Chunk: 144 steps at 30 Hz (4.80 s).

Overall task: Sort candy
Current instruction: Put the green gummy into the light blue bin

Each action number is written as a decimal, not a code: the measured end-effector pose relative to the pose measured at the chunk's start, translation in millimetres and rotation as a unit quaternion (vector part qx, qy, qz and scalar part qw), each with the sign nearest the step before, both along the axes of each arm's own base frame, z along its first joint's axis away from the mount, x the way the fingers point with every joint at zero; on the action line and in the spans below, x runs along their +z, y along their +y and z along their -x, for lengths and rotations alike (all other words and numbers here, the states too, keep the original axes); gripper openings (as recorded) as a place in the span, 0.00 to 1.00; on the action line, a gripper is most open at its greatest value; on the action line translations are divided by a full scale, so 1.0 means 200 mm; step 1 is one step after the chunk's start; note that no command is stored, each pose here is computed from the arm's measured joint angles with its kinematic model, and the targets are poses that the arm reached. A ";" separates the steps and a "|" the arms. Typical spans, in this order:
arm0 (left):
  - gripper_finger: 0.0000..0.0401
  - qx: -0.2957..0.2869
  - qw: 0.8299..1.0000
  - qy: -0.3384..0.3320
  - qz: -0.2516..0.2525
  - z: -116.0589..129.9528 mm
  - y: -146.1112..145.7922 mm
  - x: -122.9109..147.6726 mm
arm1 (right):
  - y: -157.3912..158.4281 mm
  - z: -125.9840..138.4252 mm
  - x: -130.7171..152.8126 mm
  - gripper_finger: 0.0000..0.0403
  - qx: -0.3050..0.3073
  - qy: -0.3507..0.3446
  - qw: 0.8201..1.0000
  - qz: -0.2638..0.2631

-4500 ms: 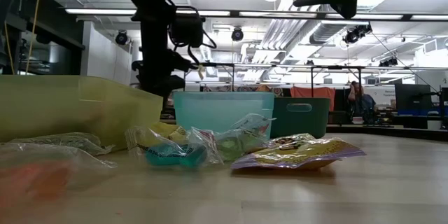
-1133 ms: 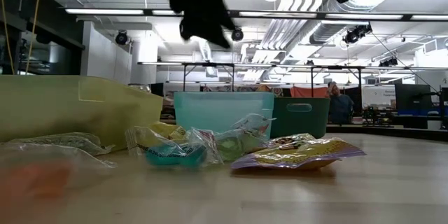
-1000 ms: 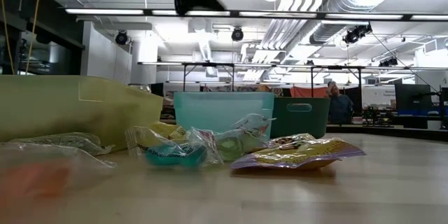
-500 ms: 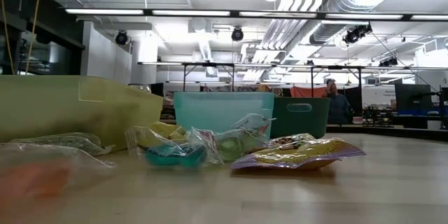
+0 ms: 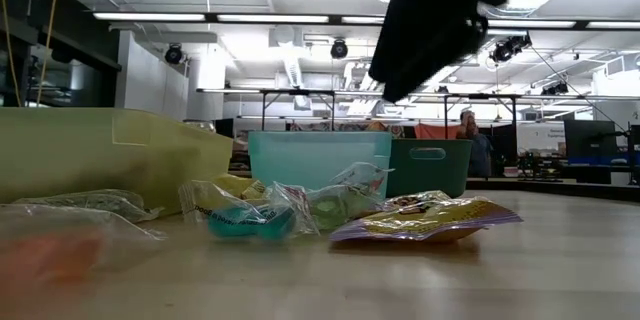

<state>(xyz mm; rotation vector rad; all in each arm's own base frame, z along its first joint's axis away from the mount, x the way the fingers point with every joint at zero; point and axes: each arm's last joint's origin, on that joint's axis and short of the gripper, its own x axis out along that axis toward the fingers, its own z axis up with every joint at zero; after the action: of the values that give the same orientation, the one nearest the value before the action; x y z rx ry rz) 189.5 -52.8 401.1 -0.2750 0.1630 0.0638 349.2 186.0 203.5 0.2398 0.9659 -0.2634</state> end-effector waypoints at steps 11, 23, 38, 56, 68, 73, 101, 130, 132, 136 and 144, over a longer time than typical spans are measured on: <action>0.56 0.000 1.000 0.014 -0.003 0.00 0.00 -0.01 | 0.03 -0.03 -0.21 0.52 -0.123 -0.012 0.992 0.025; 0.56 0.003 1.000 0.015 0.009 0.00 0.00 -0.02 | -0.03 -0.07 -0.26 0.52 -0.155 -0.010 0.987 0.031; 0.56 0.004 1.000 0.015 0.014 0.00 0.00 -0.01 | 0.00 -0.08 -0.22 0.05 -0.100 -0.010 0.995 0.013; 0.56 0.007 1.000 0.014 0.016 0.00 0.00 -0.01 | -0.19 0.24 0.53 0.00 -0.003 -0.113 0.992 0.056; 0.56 0.008 1.000 0.014 0.022 0.00 0.00 -0.01 | -0.07 0.02 0.22 0.00 0.043 -0.078 0.995 0.041; 0.56 0.015 1.000 0.013 0.021 0.00 0.00 -0.01 | -0.01 -0.06 0.00 0.00 0.066 -0.033 0.997 0.023; 0.56 0.017 0.999 0.026 0.015 0.01 0.01 -0.03 | -0.05 -0.15 -0.17 0.18 0.044 -0.003 0.999 -0.004; 0.56 0.029 0.999 0.028 0.011 0.01 0.01 -0.03 | -0.49 0.22 0.48 0.00 -0.059 -0.078 0.989 0.111; 0.56 0.032 0.999 0.028 0.010 0.01 0.01 -0.03 | -0.52 0.22 0.41 0.00 -0.061 -0.083 0.991 0.090; 0.56 0.033 0.999 0.028 0.010 0.01 0.01 -0.03 | -0.58 0.17 0.25 0.00 -0.062 -0.131 0.989 0.029; 0.56 0.033 0.999 0.027 0.010 0.01 0.01 -0.03 | -0.70 0.14 0.13 0.06 -0.092 -0.153 0.984 -0.022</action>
<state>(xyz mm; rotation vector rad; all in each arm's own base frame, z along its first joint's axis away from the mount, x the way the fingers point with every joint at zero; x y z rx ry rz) 188.1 -50.6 395.4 -0.2998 0.2085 0.1357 321.3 45.5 230.4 0.3995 0.6456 -0.3625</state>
